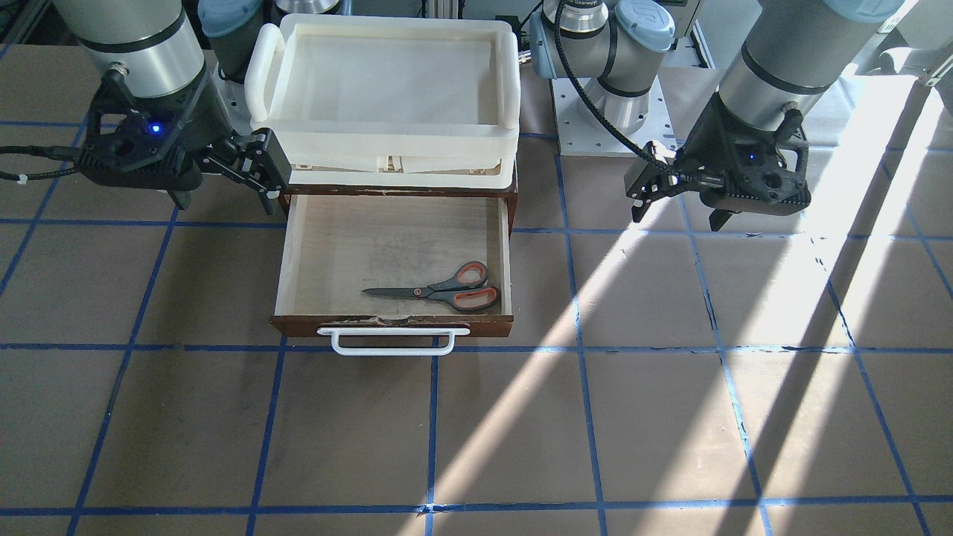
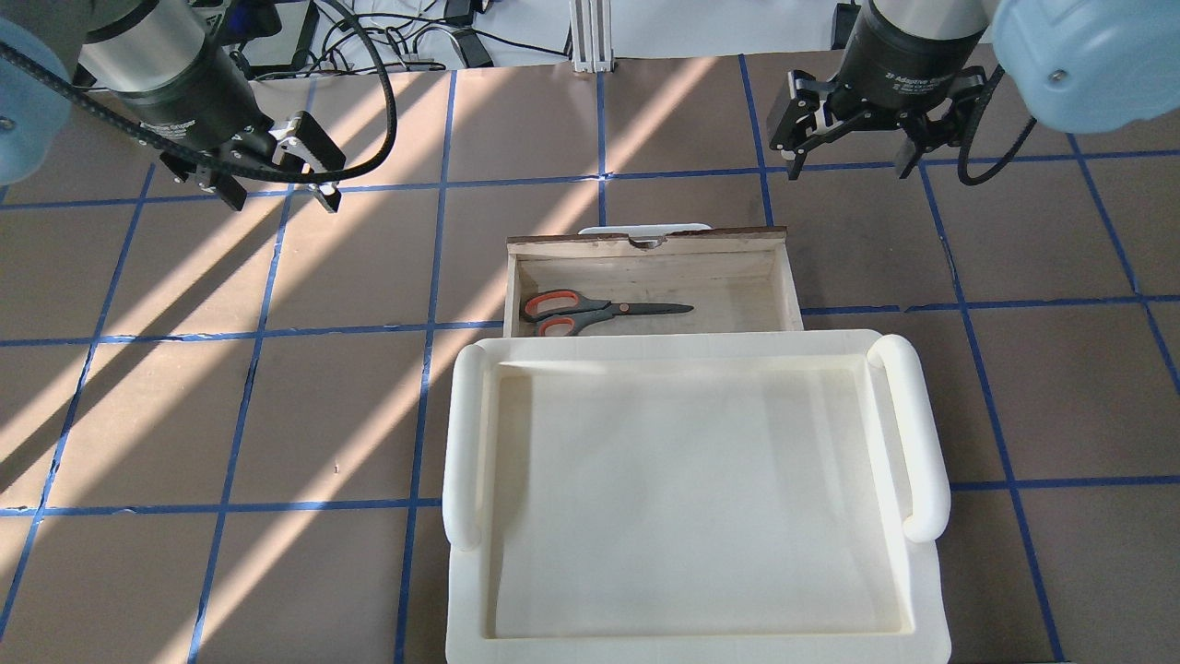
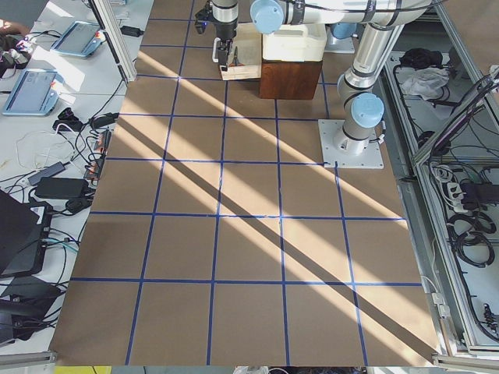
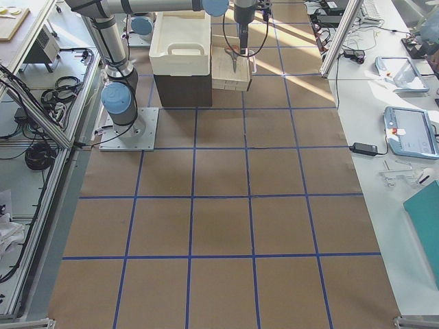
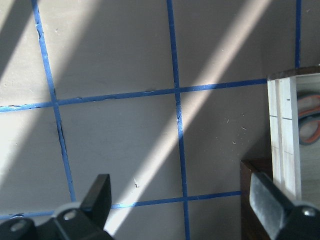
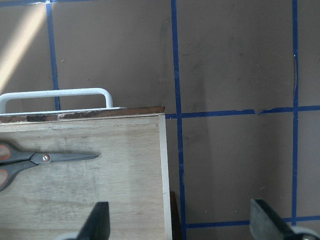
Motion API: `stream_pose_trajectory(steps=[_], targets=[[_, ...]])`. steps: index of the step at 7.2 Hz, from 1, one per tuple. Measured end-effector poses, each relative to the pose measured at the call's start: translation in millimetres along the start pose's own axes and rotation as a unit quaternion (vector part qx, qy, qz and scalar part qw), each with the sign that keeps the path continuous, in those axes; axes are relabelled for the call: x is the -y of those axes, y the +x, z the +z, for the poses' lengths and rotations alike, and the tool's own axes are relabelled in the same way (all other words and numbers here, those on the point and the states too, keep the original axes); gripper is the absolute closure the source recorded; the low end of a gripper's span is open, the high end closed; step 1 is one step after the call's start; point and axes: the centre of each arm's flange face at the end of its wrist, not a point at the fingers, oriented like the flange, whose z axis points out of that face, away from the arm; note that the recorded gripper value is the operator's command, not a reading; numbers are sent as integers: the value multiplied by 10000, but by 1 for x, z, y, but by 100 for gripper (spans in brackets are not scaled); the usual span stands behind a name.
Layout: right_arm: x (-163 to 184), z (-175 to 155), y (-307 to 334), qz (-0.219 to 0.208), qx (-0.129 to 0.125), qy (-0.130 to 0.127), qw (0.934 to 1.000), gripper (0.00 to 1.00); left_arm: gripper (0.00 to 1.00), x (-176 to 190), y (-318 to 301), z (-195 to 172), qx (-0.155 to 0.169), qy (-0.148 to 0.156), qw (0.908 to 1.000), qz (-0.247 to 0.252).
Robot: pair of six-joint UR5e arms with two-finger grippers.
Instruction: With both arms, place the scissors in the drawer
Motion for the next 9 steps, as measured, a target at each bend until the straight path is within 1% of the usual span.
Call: stream_pose_trajectory(steps=[1,2,3,5,9], targets=[[0,1,-1,-1,12,-8,10000,0,0,0,0,1,-6,12,9992,-389],[-1,1,-1,-3,17,-19,10000,0,0,-2,2,4,-9,-16,9984,-559],[-1,2,-1,-5,18,-32,10000,0,0,-6,4,4,32,-30,9981,-614],[-1,3,-1,-11,18,-43,10000,0,0,-16,4,-2,213,6,9976,-654],[-1,4,-1,-12,15,-44,10000,0,0,-22,7,4,263,-26,9973,-678]])
